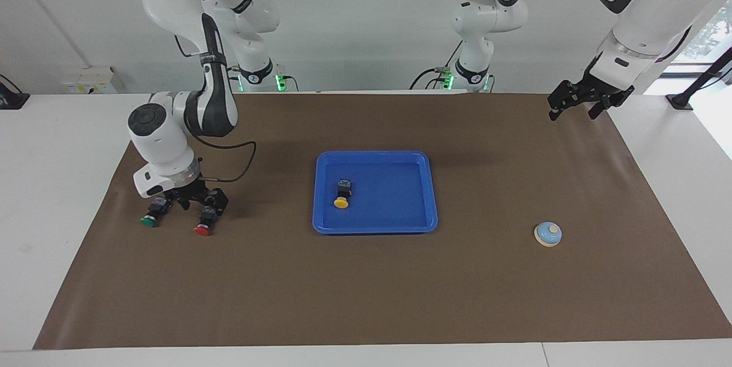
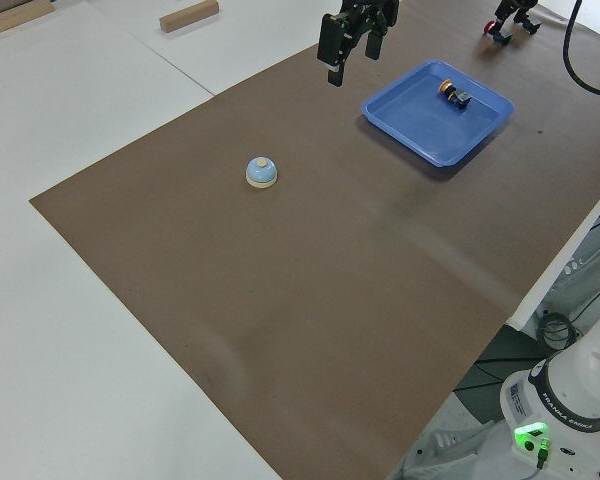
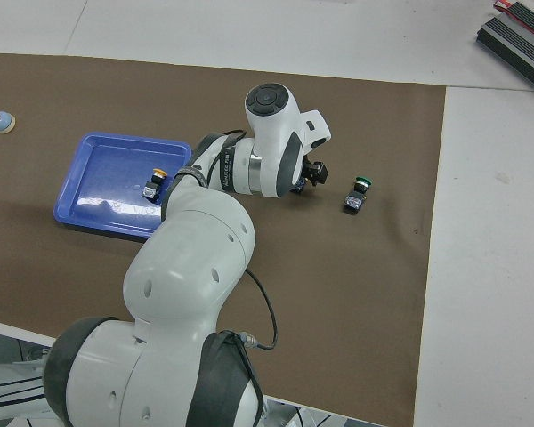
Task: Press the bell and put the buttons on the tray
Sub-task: 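Move the right gripper to the red button and grasp it, then carry the red button into the tray beside the yellow one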
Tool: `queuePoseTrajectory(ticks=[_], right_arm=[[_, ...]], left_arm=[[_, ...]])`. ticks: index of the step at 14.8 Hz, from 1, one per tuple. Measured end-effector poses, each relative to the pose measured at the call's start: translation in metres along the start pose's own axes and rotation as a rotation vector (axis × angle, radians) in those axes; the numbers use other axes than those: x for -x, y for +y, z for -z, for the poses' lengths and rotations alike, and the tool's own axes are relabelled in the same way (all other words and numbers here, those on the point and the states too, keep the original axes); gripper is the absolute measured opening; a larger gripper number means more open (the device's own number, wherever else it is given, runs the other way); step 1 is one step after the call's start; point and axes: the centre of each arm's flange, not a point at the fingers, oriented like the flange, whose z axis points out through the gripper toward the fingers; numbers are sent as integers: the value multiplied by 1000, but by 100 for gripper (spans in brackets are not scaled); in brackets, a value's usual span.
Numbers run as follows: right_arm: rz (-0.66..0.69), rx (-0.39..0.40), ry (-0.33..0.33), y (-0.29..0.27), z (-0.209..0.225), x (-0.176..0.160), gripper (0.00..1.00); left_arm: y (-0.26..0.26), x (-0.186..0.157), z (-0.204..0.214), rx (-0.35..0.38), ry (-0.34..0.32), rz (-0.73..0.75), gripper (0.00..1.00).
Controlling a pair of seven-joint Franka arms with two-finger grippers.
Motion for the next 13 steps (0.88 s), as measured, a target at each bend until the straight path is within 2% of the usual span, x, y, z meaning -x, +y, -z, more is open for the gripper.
queuePoseTrajectory(ticks=[2, 3, 7, 8, 10, 13], right_arm=[[-2, -4, 11, 2, -13, 2, 96], [-1, -5, 12, 2, -18, 3, 91], [-1, -5, 9, 1, -21, 5, 45], [0, -6, 10, 1, -20, 5, 41], [6, -5, 2, -3, -15, 3, 41], [34, 4, -43, -22, 23, -11, 41]], left_arm=[[0, 0, 0, 0, 0, 0, 100], [0, 0, 0, 0, 0, 0, 100], [0, 0, 0, 0, 0, 0, 100], [0, 0, 0, 0, 0, 0, 100], [0, 0, 0, 0, 0, 0, 100], [0, 0, 0, 0, 0, 0, 100]])
